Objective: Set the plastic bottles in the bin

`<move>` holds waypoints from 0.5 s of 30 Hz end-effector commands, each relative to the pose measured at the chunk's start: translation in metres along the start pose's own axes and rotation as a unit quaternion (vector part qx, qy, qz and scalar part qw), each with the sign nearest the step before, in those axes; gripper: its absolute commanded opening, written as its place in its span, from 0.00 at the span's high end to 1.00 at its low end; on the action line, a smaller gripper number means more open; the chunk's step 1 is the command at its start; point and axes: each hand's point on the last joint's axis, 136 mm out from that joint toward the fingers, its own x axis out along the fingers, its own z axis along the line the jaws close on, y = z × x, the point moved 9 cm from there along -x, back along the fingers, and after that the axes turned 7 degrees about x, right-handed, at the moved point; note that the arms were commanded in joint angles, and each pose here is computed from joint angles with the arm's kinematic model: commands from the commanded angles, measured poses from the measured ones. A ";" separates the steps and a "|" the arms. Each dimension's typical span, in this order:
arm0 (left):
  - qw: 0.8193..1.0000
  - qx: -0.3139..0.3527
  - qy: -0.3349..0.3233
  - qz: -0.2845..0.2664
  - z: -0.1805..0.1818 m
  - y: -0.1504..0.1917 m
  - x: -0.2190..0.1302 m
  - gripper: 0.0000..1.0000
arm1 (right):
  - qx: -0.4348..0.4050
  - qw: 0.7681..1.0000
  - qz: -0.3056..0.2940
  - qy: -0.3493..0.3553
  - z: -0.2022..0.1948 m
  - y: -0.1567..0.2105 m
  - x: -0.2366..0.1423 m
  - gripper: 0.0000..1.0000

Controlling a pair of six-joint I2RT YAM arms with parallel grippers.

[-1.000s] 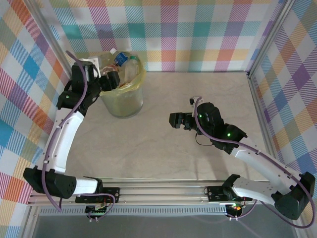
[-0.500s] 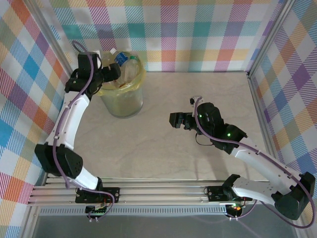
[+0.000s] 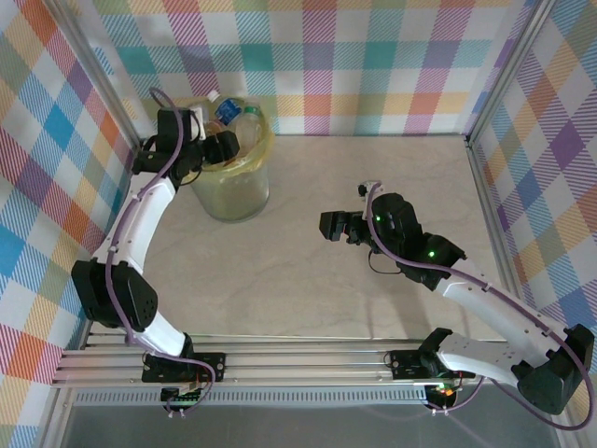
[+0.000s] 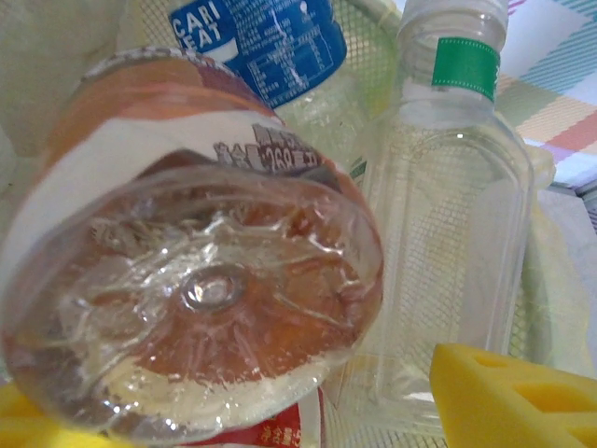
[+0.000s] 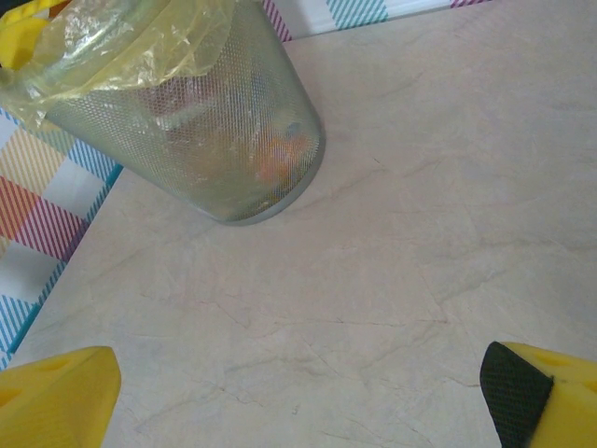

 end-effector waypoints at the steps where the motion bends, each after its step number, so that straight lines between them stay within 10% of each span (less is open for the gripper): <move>1: 0.999 -0.011 0.010 -0.032 -0.004 -0.002 -0.031 0.23 | 0.005 1.000 -0.001 -0.003 0.000 0.003 -0.001 0.00; 15: 0.992 -0.005 0.007 -0.129 -0.020 -0.003 -0.133 0.04 | -0.003 0.999 -0.012 0.042 -0.008 0.000 -0.013 0.00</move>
